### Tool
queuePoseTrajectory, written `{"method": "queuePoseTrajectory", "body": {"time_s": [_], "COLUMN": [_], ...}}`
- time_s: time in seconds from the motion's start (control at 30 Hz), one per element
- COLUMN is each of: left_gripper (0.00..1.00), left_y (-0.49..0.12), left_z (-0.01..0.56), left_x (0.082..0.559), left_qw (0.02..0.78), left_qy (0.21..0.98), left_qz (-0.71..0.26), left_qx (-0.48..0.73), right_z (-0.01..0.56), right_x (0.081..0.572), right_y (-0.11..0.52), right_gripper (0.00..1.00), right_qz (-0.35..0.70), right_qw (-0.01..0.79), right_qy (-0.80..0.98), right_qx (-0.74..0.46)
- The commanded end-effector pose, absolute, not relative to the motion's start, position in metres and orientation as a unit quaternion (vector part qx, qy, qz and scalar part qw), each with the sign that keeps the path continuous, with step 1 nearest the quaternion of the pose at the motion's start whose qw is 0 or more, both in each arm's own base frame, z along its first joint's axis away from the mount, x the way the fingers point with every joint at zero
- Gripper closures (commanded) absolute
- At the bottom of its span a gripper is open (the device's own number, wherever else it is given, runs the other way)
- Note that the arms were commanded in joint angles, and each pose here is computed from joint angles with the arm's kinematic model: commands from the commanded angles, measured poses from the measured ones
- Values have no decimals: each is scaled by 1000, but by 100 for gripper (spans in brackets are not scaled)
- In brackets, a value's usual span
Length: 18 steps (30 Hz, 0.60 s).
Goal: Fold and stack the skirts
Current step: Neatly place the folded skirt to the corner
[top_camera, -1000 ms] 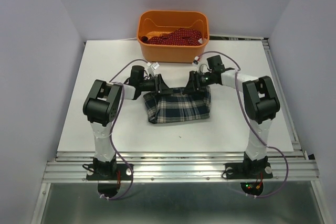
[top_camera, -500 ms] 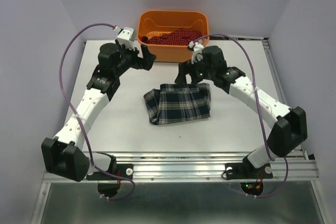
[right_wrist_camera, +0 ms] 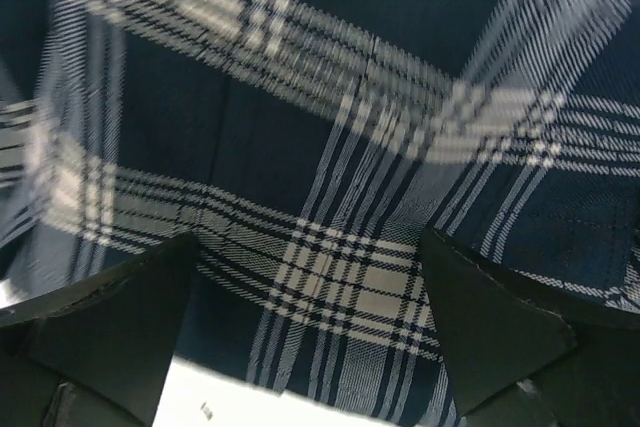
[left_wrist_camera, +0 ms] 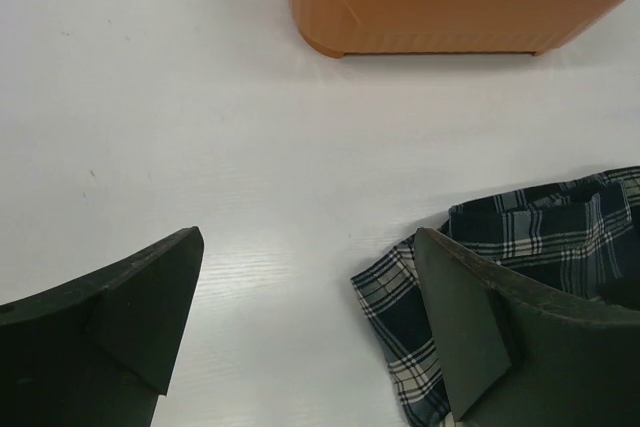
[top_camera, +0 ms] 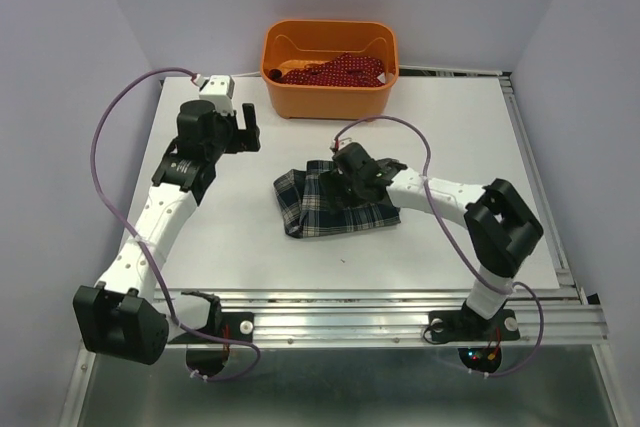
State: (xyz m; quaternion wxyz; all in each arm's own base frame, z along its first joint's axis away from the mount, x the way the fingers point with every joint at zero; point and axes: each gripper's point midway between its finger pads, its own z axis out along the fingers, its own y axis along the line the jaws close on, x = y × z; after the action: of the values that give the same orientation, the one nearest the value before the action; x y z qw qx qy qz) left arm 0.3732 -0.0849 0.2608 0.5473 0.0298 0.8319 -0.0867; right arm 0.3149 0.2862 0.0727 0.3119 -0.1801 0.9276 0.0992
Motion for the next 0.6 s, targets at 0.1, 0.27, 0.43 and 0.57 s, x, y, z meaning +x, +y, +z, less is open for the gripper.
{"method": "queuePoseTrajectory", "body": {"time_s": [0.1,0.27,0.43,0.57], "left_gripper": [1,2,2,1], "left_y": [-79,-78,-82,-94], "left_z": [275,268,265,263], "left_x": [376,380,380,380], "left_qw": [576,568,561,552], "left_qy": [813,820,823,825], "left_qz": [-76,-68,-75,-100], "left_qx": [29,35,54,72], "right_z": [30,10,14,24], "right_x": [335,348,350,358], "right_y": [255,203,114,60], "right_gripper": [7,10,10,7], "right_qz": [8,-15,-31,-39], "right_qw": [316,279,259,261], "right_qy": [938,952,960,959], "right_qx": [-143,-122,-103,-107]}}
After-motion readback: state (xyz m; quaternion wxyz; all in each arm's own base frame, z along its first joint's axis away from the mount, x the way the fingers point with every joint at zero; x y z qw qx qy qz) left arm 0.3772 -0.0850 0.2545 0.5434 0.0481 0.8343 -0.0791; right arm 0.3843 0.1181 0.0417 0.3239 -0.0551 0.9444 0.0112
